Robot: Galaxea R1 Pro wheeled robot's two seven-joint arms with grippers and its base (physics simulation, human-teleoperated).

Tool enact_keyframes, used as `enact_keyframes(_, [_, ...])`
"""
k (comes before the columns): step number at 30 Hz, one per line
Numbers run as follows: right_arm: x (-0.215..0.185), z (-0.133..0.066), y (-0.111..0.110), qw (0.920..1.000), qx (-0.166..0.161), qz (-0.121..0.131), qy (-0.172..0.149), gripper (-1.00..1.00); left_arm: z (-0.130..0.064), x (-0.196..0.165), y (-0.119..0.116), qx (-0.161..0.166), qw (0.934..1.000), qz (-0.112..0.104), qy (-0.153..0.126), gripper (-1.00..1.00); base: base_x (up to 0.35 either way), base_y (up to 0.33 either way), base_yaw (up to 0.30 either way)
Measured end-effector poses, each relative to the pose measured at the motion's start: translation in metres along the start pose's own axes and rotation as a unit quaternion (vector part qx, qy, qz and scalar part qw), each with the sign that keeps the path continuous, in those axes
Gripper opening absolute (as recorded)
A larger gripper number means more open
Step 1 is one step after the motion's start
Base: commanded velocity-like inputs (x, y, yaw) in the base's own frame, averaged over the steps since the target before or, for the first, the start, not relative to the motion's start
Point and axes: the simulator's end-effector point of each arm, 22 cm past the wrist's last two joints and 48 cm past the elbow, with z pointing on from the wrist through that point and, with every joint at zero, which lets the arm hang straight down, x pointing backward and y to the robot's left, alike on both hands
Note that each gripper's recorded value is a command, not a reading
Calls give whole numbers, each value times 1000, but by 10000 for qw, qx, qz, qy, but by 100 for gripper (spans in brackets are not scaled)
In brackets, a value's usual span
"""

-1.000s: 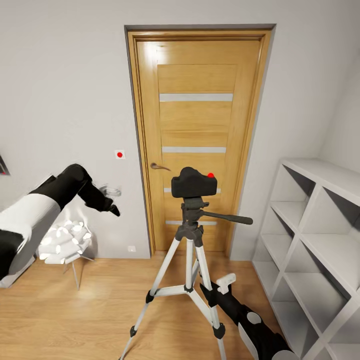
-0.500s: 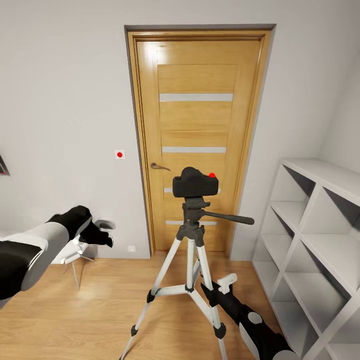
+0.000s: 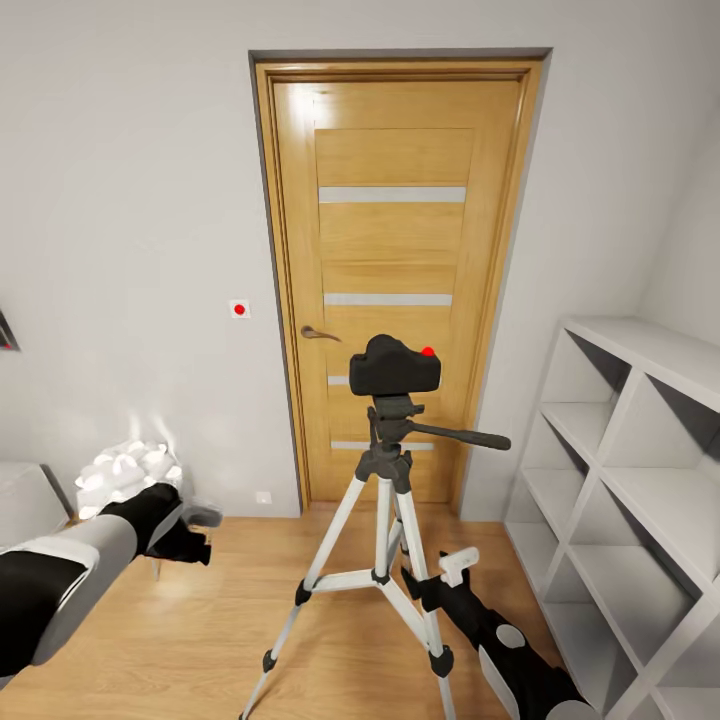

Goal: Attach the digital camera to the camera tripod in the bedroom.

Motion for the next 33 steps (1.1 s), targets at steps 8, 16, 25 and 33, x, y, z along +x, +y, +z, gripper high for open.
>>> enact_keyframes(8, [0, 0, 0, 10000, 12, -6, -6, 100, 44, 76, 5, -349, 9981, 107, 491, 100, 0, 0, 0])
enact_keyframes(16, [2, -1, 0, 10000, -10, -6, 9, 100, 79, 139, 2, -471, 9963, 271, 663, 100, 0, 0, 0])
enact_keyframes(25, [29, -18, -17, 9998, -30, -92, 163, 100, 103, 215, -7, -437, 9922, 389, 1101, 100, 0, 0, 0])
enact_keyframes(33, [48, -31, -14, 9994, -235, -116, 228, 100, 109, 241, -10, -417, 9902, 425, 1265, 100, 0, 0, 0])
